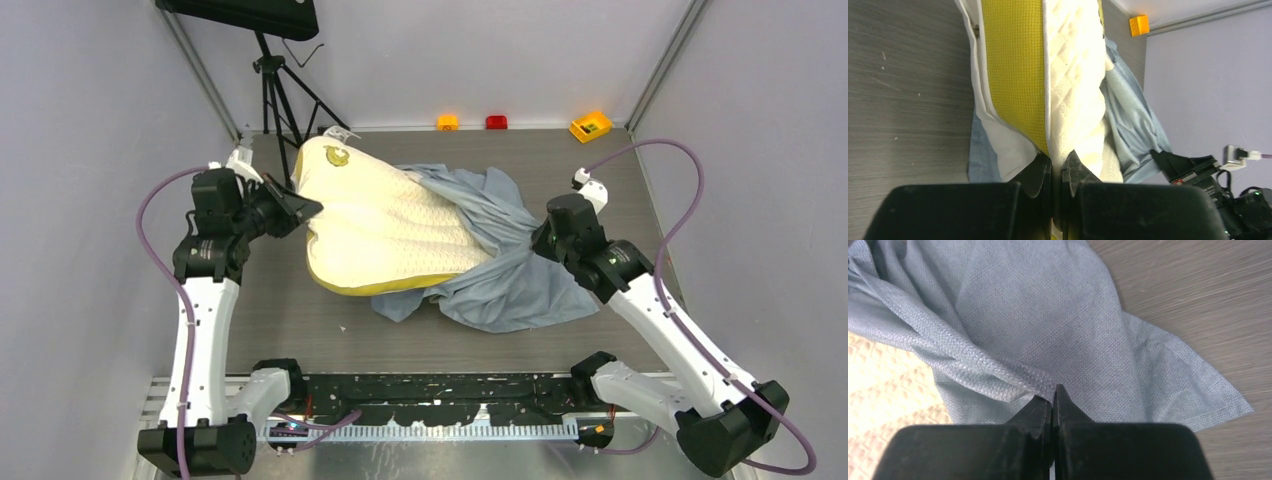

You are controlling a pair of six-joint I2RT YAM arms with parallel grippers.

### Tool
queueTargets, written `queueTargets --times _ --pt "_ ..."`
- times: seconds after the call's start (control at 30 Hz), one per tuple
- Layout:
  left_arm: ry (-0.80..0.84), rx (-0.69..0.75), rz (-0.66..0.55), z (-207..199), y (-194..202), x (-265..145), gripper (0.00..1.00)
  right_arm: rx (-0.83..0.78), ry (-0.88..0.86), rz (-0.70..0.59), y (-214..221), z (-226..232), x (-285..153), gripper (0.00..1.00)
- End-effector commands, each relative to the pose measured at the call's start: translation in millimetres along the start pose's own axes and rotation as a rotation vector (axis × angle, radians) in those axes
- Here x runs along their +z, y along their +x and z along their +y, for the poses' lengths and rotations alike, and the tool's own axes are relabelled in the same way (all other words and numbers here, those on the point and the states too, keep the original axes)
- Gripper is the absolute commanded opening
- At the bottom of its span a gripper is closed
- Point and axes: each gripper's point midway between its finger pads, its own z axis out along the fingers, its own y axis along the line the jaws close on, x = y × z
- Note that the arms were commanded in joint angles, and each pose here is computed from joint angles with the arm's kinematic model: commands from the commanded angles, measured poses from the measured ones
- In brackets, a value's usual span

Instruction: Remove the pillowcase from the pillow

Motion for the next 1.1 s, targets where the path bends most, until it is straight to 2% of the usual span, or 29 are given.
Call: queueTargets --times 0.0,0.17,0.23,0.3,0.33,0.43,0.47,0.53,0.73,1.07 --pt "-0.023 0.054 -0.066 9.1 -16.4 7.2 0.00 -0.099 0.227 -0.198 -52.1 -47.1 -27.4 0.00" --pt "-0.075 0.045 0.036 34.2 10.0 17.7 0.00 -0.116 0.263 -0.271 -69.2 -55.1 -42.0 0.00" --pt "-0.087 0.034 0.071 42.8 20.8 21.1 0.00 -0.120 0.253 -0.263 -67.9 -53.8 -41.5 0.00" --pt "-0.074 0.023 0.107 47.2 32.0 24.5 0.00 -0.142 0.195 -0.225 -60.5 -44.3 -37.0 0.06" --pt "-0.066 0.019 0.123 48.5 37.1 26.5 0.00 -0.157 0.153 -0.197 -54.6 -37.6 -34.3 0.13" --pt "-0.044 0.024 0.168 49.7 52.2 31.6 0.00 -0.188 0.069 -0.138 -43.1 -23.8 -31.3 0.63" --pt "-0.038 0.035 0.184 49.5 58.0 33.2 0.00 -0.192 0.056 -0.131 -41.8 -21.6 -31.6 0.73" --pt "-0.033 0.056 0.206 50.4 65.2 35.7 0.00 -0.199 0.034 -0.129 -42.4 -17.8 -33.2 0.83" --pt "-0.010 0.146 0.270 48.4 85.9 35.3 0.00 -0.251 -0.165 -0.062 -37.3 24.4 -34.2 0.85" --pt "0.031 0.289 0.180 40.1 81.6 21.2 0.00 -0.324 -0.387 0.176 -24.7 115.7 9.6 0.90"
